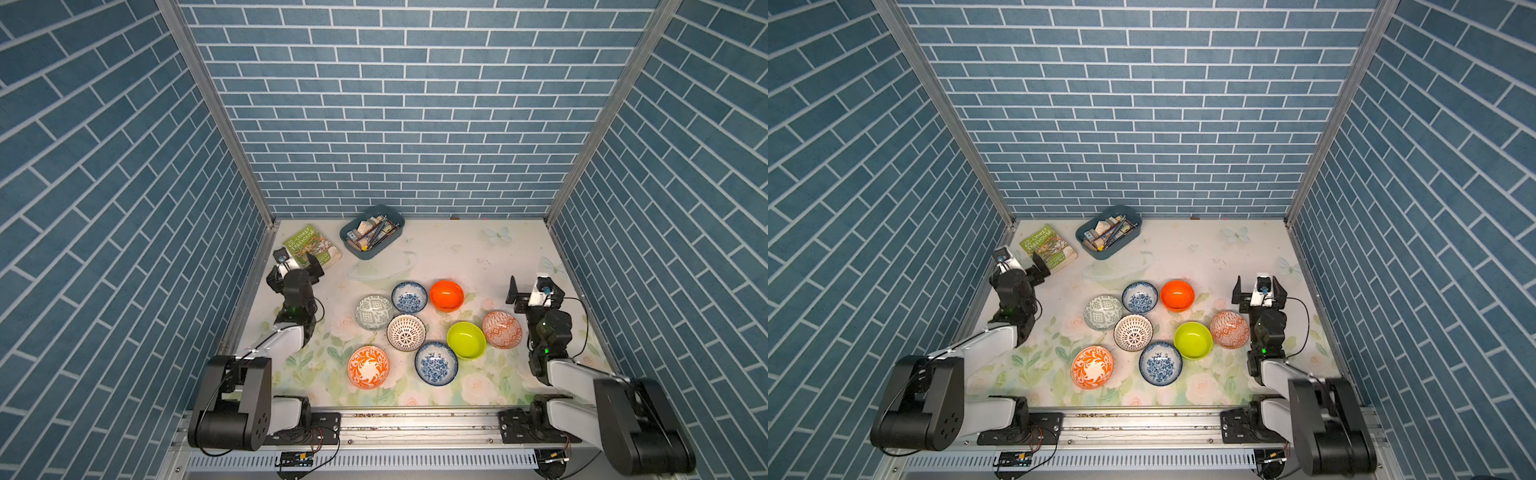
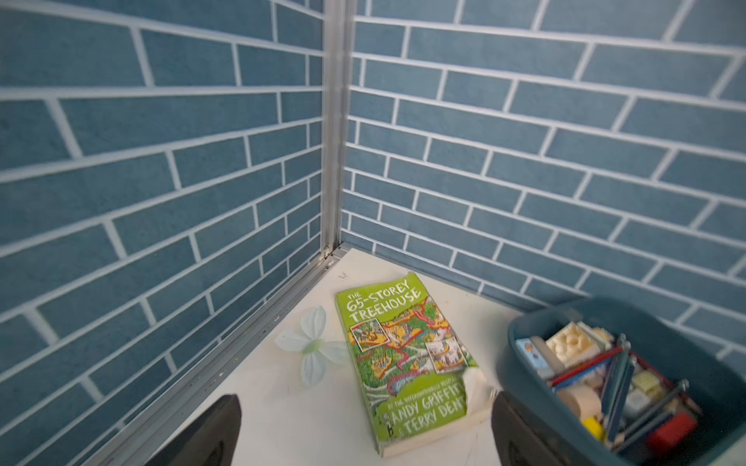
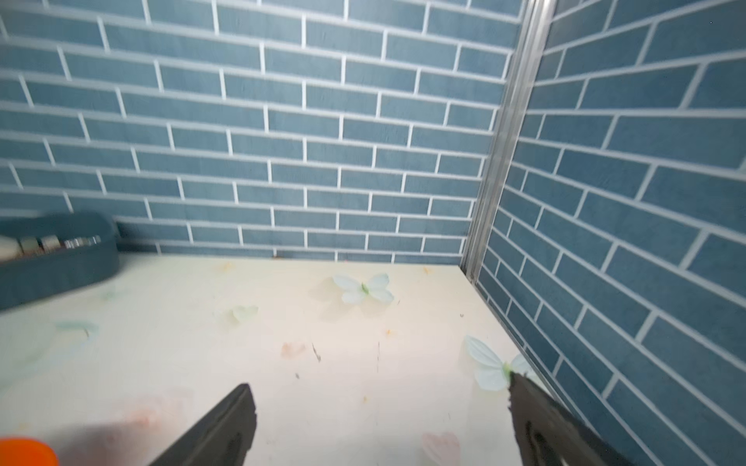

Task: Stack the bowls
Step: Move the bowl to the center of the board.

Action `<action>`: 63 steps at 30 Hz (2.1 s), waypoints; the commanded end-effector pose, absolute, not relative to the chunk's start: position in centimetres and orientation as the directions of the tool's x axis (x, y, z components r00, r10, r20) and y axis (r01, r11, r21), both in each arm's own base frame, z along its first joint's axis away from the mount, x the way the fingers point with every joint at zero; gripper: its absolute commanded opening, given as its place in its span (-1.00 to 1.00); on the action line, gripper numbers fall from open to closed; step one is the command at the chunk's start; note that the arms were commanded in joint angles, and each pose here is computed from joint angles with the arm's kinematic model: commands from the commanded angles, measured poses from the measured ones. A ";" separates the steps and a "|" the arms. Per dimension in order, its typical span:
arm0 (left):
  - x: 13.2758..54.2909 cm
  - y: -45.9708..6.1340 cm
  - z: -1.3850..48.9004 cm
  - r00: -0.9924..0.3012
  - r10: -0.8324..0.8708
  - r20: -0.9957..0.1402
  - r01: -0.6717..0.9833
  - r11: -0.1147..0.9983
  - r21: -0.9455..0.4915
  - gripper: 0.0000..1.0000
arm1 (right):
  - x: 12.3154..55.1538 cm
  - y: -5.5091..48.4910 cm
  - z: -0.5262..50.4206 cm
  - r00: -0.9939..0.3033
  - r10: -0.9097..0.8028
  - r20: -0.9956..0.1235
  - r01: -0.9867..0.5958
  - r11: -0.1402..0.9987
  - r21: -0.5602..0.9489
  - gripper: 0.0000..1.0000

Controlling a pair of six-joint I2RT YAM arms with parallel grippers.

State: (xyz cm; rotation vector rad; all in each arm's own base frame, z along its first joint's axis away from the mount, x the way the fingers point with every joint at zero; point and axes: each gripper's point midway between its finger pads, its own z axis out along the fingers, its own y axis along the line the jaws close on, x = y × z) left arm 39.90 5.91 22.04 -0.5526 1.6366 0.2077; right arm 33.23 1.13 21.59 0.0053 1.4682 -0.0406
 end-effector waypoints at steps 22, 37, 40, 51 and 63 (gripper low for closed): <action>31.1 -11.7 10.6 -0.762 -0.378 -0.526 -0.194 0.908 -0.371 1.00 | 27.9 21.2 17.7 -0.476 0.277 -0.835 -0.229 0.878 0.421 0.83; 31.8 -13.5 5.4 -0.839 -0.360 -0.409 -0.226 0.912 -0.342 0.73 | 28.2 21.5 17.3 -0.469 0.247 -0.848 -0.206 0.903 0.377 0.79; 32.0 -13.4 4.8 -0.845 -0.351 -0.403 -0.229 0.919 -0.320 0.36 | 28.3 21.7 17.2 -0.471 0.240 -0.849 -0.205 0.906 0.370 0.77; 33.0 -12.5 4.5 -0.840 -0.348 -0.416 -0.263 0.932 -0.249 -0.44 | 28.4 21.9 17.0 -0.472 0.233 -0.850 -0.201 0.911 0.361 0.73; 36.8 -12.5 6.1 -0.804 -0.342 -0.487 -0.279 0.939 -0.200 -0.93 | 28.5 21.9 17.0 -0.471 0.233 -0.851 -0.199 0.912 0.359 0.73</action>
